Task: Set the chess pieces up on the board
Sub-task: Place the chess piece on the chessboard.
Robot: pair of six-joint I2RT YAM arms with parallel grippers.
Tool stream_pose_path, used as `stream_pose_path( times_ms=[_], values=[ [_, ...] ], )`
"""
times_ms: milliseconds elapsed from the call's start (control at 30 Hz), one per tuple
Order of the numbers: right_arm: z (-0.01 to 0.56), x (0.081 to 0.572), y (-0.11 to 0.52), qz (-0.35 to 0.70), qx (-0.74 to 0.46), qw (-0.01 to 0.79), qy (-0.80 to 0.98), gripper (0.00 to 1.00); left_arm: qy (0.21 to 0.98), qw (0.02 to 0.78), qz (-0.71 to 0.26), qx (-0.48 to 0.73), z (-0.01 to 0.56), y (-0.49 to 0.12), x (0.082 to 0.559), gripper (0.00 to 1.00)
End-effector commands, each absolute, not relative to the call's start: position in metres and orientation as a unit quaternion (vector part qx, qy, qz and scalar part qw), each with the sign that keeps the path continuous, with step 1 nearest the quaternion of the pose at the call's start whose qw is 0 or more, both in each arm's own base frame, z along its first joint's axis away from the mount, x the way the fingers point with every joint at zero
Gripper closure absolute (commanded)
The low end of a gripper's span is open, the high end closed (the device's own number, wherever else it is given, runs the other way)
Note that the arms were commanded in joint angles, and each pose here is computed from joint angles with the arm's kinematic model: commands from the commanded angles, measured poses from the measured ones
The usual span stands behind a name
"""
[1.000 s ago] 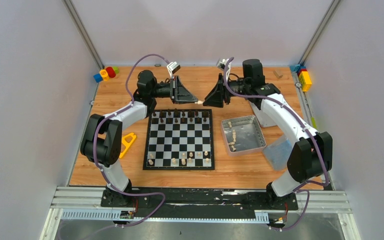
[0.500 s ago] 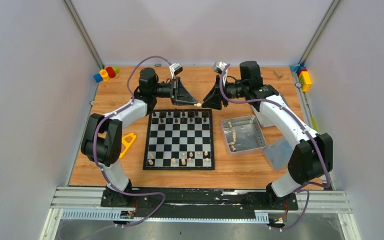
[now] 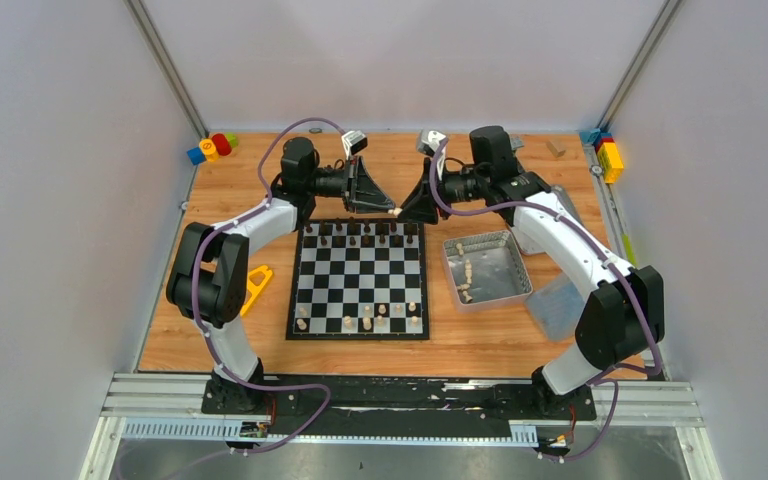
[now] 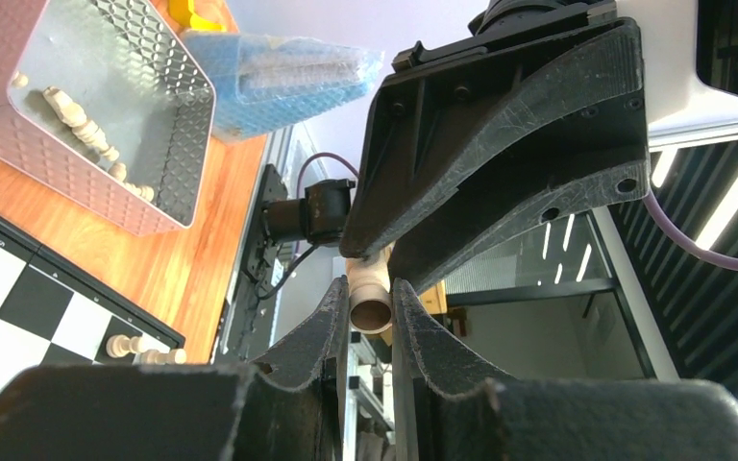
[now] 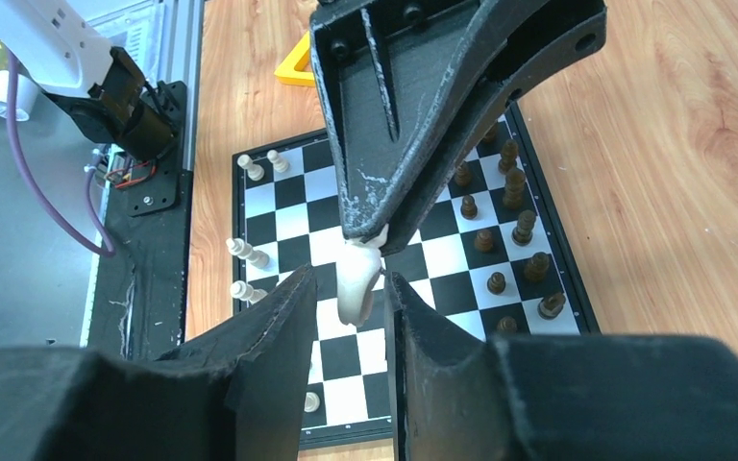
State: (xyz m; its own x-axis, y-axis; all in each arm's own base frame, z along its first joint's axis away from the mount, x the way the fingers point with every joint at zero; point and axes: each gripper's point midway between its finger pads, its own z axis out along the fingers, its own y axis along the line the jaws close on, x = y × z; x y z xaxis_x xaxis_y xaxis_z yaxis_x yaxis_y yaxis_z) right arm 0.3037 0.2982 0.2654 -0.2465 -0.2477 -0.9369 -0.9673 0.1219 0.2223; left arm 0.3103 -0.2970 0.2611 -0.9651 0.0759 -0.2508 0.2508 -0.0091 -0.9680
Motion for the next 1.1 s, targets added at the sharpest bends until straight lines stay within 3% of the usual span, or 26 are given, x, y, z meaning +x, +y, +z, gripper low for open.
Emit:
stream_pose_path(
  times_ms=[0,233,733,833,1067],
  values=[
    [0.271,0.302,0.295,0.437,-0.494,0.413,0.628,0.67,0.688,0.081,-0.706,0.147,0.278,-0.296,0.310,1.00],
    [0.272,0.300,0.295,0.436,-0.496,0.413,0.626,0.70,0.689,0.079,-0.706,0.146,0.275,-0.296,0.310,1.00],
    [0.278,0.296,0.298,0.446,-0.499,0.410,0.620,0.94,0.693,0.073,-0.702,0.149,0.268,-0.300,0.306,1.00],
    [0.279,0.293,0.298,0.449,-0.503,0.407,0.616,1.00,0.694,0.076,-0.700,0.150,0.267,-0.300,0.307,0.90],
    [0.279,0.280,0.297,0.454,-0.511,0.395,0.613,1.00,0.693,0.103,-0.694,0.166,0.268,-0.300,0.309,0.64]
  ],
)
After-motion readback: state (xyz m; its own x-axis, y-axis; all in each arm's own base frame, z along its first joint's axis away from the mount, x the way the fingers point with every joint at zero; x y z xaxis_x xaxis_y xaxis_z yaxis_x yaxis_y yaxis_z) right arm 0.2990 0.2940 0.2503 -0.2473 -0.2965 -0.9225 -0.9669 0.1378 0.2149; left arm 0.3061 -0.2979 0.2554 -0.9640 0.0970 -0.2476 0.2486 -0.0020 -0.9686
